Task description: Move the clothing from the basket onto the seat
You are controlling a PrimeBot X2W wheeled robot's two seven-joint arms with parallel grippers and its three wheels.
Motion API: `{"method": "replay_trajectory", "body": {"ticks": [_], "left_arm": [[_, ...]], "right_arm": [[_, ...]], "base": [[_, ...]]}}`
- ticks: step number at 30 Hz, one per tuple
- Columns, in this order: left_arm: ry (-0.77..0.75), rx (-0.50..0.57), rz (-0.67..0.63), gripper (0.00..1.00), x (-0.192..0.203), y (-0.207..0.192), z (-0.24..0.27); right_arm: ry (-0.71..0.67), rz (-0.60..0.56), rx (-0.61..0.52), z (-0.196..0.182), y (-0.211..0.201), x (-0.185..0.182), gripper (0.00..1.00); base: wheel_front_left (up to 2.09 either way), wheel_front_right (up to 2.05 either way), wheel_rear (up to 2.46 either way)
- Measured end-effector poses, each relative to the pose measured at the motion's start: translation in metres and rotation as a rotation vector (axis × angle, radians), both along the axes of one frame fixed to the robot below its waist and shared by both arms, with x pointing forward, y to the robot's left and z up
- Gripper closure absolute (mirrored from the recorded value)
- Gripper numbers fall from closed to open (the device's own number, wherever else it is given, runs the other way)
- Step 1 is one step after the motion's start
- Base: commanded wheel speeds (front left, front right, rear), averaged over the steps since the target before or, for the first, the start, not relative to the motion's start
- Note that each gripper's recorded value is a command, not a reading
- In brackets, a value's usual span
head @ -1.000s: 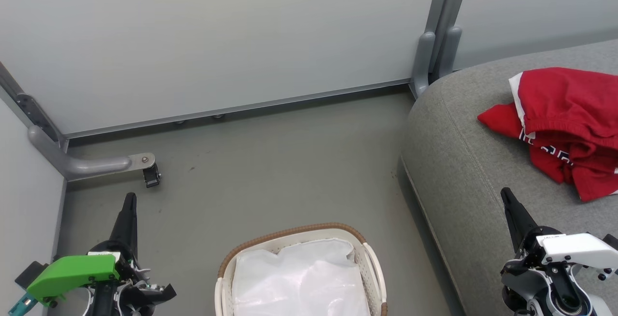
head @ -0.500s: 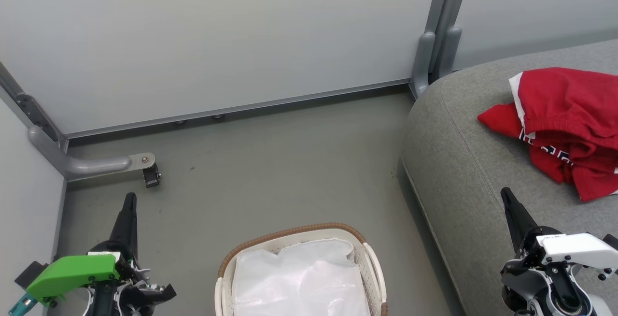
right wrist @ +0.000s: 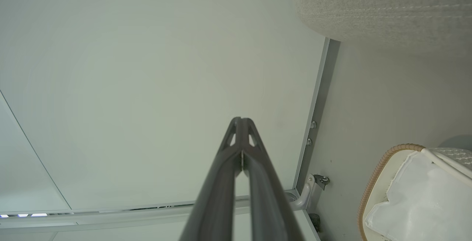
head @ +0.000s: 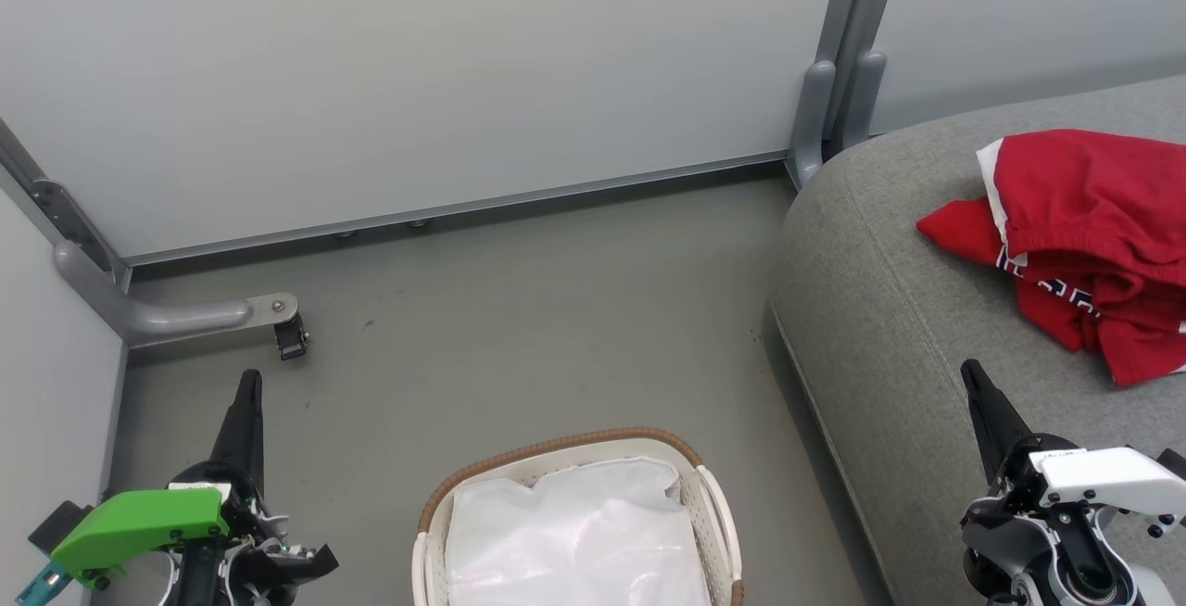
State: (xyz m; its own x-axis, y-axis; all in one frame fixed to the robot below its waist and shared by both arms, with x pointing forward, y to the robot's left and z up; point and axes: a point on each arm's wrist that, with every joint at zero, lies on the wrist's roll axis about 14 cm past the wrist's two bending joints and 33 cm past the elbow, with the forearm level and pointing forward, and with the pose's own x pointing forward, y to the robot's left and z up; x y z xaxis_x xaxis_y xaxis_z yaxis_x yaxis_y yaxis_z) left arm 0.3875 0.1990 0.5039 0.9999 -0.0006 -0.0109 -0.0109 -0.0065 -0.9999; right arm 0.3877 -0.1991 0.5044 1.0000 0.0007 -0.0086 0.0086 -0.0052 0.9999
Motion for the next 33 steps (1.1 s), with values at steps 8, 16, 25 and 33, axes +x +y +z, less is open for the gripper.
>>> {"method": "replay_trajectory", "body": {"ticks": [8,16,25,33], "left_arm": [[0.000,0.000,0.000,1.00,0.0000,0.0000,0.0000],[0.000,0.000,0.000,1.00,0.0000,0.0000,0.0001],[0.000,0.000,0.000,1.00,0.0000,0.0000,0.0001],[0.000,0.000,0.000,1.00,0.0000,0.0000,0.0001]], "right_arm": [[0.000,0.000,0.000,0.0000,0.0000,0.0000,1.00],[0.000,0.000,0.000,0.0000,0.0000,0.0000,1.00],[0.000,0.000,0.000,0.0000,0.0000,0.0000,1.00],[0.000,0.000,0.000,0.0000,0.0000,0.0000,1.00]], "base": [[0.00,0.00,0.00],[0.00,0.00,0.00],[0.00,0.00,0.00],[0.00,0.00,0.00]]}}
